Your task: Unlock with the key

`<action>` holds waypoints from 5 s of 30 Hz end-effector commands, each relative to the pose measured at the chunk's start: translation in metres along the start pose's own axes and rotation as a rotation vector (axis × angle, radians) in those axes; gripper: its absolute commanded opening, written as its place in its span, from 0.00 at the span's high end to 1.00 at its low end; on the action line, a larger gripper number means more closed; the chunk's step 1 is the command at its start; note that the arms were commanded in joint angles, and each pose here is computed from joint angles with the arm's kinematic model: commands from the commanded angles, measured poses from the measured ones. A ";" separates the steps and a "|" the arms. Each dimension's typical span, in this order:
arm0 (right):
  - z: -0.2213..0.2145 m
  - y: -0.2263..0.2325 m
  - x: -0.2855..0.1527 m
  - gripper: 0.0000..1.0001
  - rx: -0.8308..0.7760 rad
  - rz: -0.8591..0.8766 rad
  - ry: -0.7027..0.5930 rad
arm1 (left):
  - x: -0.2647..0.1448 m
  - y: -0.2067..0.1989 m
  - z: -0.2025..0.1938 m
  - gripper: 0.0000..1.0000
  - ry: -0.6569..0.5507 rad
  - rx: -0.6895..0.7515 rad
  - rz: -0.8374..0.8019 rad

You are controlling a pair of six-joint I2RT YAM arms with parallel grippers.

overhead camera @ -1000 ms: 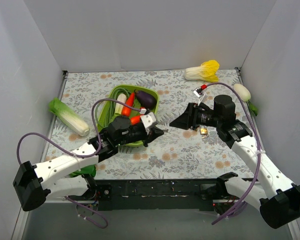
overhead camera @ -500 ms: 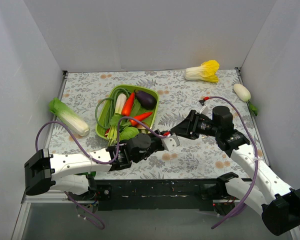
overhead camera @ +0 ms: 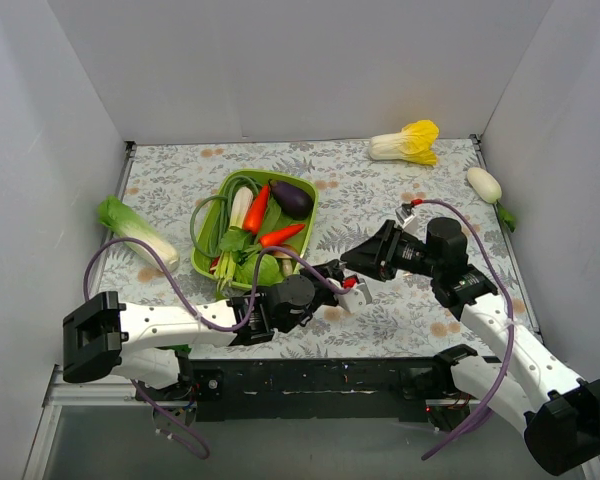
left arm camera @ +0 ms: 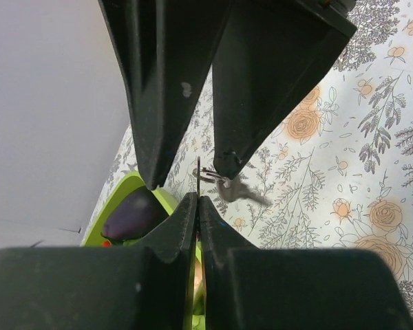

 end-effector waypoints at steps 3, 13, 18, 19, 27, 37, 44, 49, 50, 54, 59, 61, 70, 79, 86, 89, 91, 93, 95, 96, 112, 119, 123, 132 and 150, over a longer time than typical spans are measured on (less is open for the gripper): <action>0.002 0.007 0.000 0.46 0.035 0.062 -0.028 | -0.001 0.008 0.010 1.00 -0.029 0.001 0.039; 0.004 0.005 -0.001 0.53 0.052 0.066 -0.062 | 0.002 0.000 0.010 1.00 -0.034 0.012 0.018; 0.006 0.002 0.002 0.57 0.070 0.064 -0.065 | 0.002 -0.005 0.010 1.00 -0.038 0.029 0.015; 0.006 0.001 0.002 0.58 0.066 0.061 -0.070 | 0.002 -0.006 0.011 1.00 -0.040 0.029 0.015; 0.008 -0.009 0.003 0.69 0.071 0.021 -0.095 | 0.000 -0.008 0.013 1.00 -0.060 0.032 0.026; 0.009 -0.020 0.004 0.99 0.076 -0.011 -0.120 | -0.003 -0.013 0.016 1.00 -0.072 0.006 0.047; 0.010 -0.022 0.002 0.99 0.042 0.012 -0.153 | -0.010 -0.005 0.026 0.78 -0.091 -0.166 0.026; 0.015 -0.014 0.000 0.99 -0.004 0.069 -0.198 | -0.022 0.010 0.030 0.14 -0.096 -0.307 0.010; 0.016 -0.010 0.000 0.99 -0.026 0.097 -0.211 | -0.024 0.010 0.032 0.09 -0.104 -0.339 -0.014; 0.018 -0.004 -0.001 0.99 -0.076 0.164 -0.231 | -0.034 0.025 0.036 0.02 -0.087 -0.598 -0.081; 0.016 0.009 -0.004 0.99 -0.160 0.269 -0.229 | -0.037 0.049 0.046 0.02 -0.102 -1.109 -0.156; 0.015 0.016 -0.006 0.99 -0.226 0.304 -0.231 | -0.037 0.052 0.051 0.02 -0.095 -1.278 -0.158; 0.011 0.033 -0.019 0.99 -0.378 0.398 -0.277 | -0.034 0.070 0.048 0.03 -0.162 -1.730 -0.238; 0.008 0.042 -0.028 0.99 -0.447 0.430 -0.313 | -0.026 0.058 0.059 0.22 -0.165 -1.761 -0.376; 0.007 0.045 -0.030 0.99 -0.437 0.447 -0.307 | -0.022 0.055 0.056 0.43 -0.165 -1.752 -0.373; 0.006 0.046 -0.030 0.99 -0.430 0.449 -0.299 | -0.020 0.054 0.055 0.49 -0.168 -1.752 -0.375; 0.005 0.047 -0.030 0.99 -0.428 0.455 -0.292 | -0.018 0.053 0.055 0.54 -0.167 -1.753 -0.373; 0.005 0.048 -0.030 0.99 -0.420 0.459 -0.288 | -0.016 0.054 0.054 0.55 -0.170 -1.751 -0.363; 0.004 0.048 -0.030 0.99 -0.417 0.463 -0.286 | -0.014 0.054 0.054 0.56 -0.169 -1.747 -0.364; 0.004 0.049 -0.030 0.99 -0.412 0.464 -0.283 | -0.013 0.053 0.055 0.57 -0.168 -1.747 -0.369; 0.004 0.043 -0.027 0.99 -0.365 0.455 -0.273 | -0.017 0.055 0.054 0.88 -0.209 -1.758 -0.359; 0.004 0.036 -0.025 0.99 -0.350 0.441 -0.267 | -0.020 0.056 0.050 1.00 -0.225 -1.749 -0.326; 0.004 0.030 -0.022 0.99 -0.340 0.412 -0.258 | -0.021 0.055 0.049 1.00 -0.226 -1.716 -0.331; 0.005 0.031 -0.028 0.35 -0.491 0.264 -0.238 | -0.034 0.053 0.017 1.00 0.008 -1.416 -0.298; -0.054 0.037 -0.018 0.49 -0.811 0.362 0.305 | -0.104 0.020 0.047 1.00 -0.041 -0.992 -0.929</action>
Point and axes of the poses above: each gripper's point midway between its finger pads, its own x axis out along the fingers, its own y axis along the line the jaws close on, z = x × y, the point moved 4 cm from there along -x, back along the fingers, and after that the axes turned 4 degrees about x, right-handed, at the moved point
